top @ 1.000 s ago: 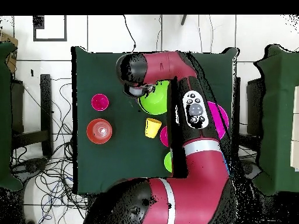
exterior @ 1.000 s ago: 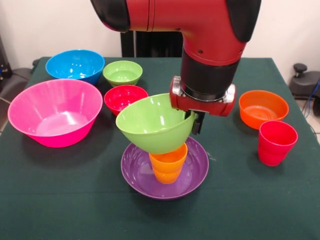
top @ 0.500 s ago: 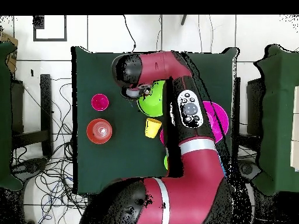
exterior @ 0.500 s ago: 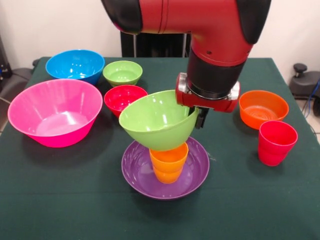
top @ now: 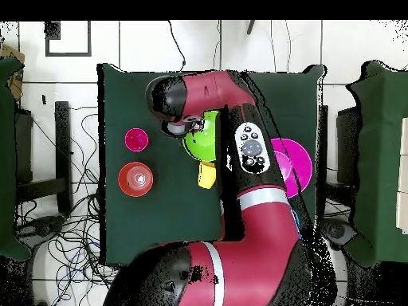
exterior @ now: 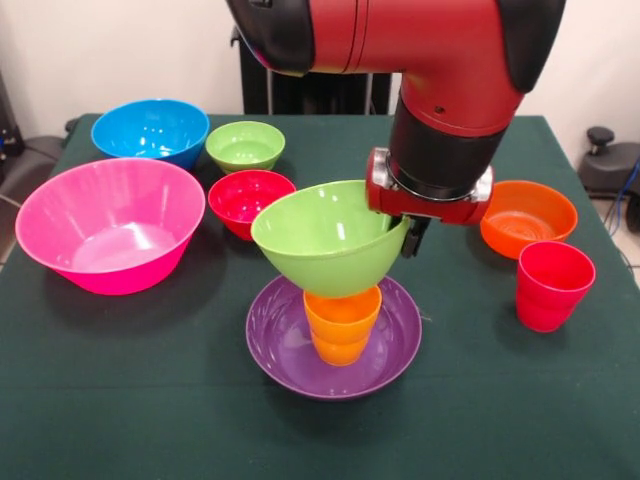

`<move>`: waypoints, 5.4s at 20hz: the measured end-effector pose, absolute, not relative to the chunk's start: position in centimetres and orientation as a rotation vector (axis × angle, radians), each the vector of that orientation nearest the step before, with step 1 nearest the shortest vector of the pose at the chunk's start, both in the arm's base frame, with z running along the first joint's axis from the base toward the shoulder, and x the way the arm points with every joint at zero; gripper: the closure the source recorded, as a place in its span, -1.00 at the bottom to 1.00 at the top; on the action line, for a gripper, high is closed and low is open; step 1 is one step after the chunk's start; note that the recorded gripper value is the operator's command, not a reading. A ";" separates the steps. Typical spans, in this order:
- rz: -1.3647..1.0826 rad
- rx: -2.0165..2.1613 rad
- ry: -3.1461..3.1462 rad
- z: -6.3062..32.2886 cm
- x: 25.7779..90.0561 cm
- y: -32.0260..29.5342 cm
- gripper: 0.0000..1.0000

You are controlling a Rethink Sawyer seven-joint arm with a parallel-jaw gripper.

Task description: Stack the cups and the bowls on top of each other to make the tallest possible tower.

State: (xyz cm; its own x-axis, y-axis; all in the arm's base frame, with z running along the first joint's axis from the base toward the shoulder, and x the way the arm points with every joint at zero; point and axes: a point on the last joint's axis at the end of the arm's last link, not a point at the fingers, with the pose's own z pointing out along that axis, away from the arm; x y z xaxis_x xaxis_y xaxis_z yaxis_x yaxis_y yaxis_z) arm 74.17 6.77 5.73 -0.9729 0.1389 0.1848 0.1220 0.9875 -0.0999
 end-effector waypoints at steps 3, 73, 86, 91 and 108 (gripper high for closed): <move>0.146 -0.187 -2.942 5.5 74.2 6.6 1.00; 0.210 -0.102 -2.805 5.2 76.2 7.3 1.00; 0.215 -0.057 -2.808 4.7 76.0 10.0 1.00; 0.214 -0.061 -2.813 4.8 76.2 10.0 1.00; 0.210 -0.088 -2.792 4.9 76.2 8.6 1.00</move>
